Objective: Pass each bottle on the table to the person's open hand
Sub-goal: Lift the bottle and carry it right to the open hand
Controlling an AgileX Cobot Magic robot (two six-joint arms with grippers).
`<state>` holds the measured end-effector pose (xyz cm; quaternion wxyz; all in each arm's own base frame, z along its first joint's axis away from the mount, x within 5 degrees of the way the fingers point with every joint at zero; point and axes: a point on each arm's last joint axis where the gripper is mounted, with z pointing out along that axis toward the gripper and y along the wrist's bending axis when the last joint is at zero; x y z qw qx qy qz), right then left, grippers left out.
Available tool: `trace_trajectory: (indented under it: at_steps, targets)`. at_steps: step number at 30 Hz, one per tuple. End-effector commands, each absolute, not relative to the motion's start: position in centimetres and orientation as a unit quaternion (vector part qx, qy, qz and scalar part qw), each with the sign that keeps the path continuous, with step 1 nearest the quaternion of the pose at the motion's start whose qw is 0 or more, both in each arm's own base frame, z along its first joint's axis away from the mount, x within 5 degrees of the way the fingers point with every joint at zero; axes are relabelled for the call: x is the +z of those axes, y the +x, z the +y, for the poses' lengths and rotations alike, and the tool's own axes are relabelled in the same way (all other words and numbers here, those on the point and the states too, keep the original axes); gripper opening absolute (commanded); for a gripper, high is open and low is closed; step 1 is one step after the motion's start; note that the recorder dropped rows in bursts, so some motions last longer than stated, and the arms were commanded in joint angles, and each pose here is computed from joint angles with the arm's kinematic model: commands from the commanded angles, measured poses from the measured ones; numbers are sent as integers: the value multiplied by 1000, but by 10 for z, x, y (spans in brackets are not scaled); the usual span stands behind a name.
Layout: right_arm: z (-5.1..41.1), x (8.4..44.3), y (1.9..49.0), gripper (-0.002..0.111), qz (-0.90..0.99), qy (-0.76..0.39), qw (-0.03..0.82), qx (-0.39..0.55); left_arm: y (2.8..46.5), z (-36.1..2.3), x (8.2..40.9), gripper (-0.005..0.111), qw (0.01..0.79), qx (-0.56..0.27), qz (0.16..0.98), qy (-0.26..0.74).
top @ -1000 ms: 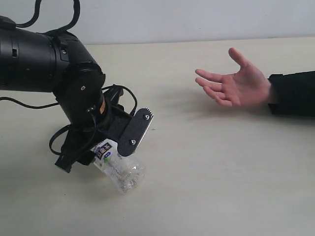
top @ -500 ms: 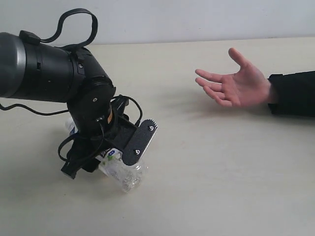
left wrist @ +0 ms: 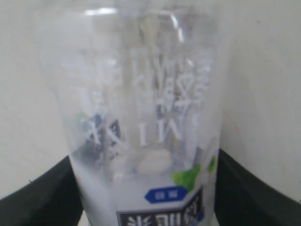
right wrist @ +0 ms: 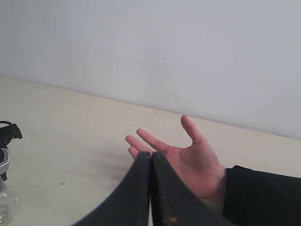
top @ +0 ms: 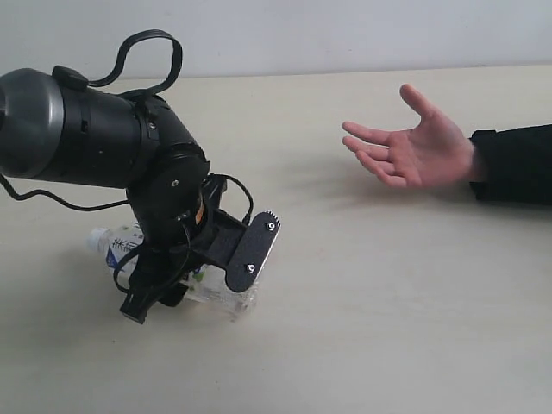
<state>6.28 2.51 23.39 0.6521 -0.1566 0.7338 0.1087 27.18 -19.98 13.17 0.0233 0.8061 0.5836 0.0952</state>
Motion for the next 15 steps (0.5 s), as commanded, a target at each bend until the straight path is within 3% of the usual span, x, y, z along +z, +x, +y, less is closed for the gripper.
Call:
trace_trajectory:
  at_steps: [1,3,4,8,15]
  targets:
    - [25,233,62,1,731,-159,655,107,270,-203,132,21,29,87,633,769]
    - [25,233,62,1,731,-159,655,107,270,-203,132,3,30,88,631,770]
    - [25,233,62,1,731,-159,655,107,270,-203,134,0,32,89,626,774]
    - [25,233,62,1,731,-158,655,107,269,-203,149,0,49,97,598,794]
    - [25,233,62,1,731,-158,655,107,255,-229,198,0,133,208,402,882]
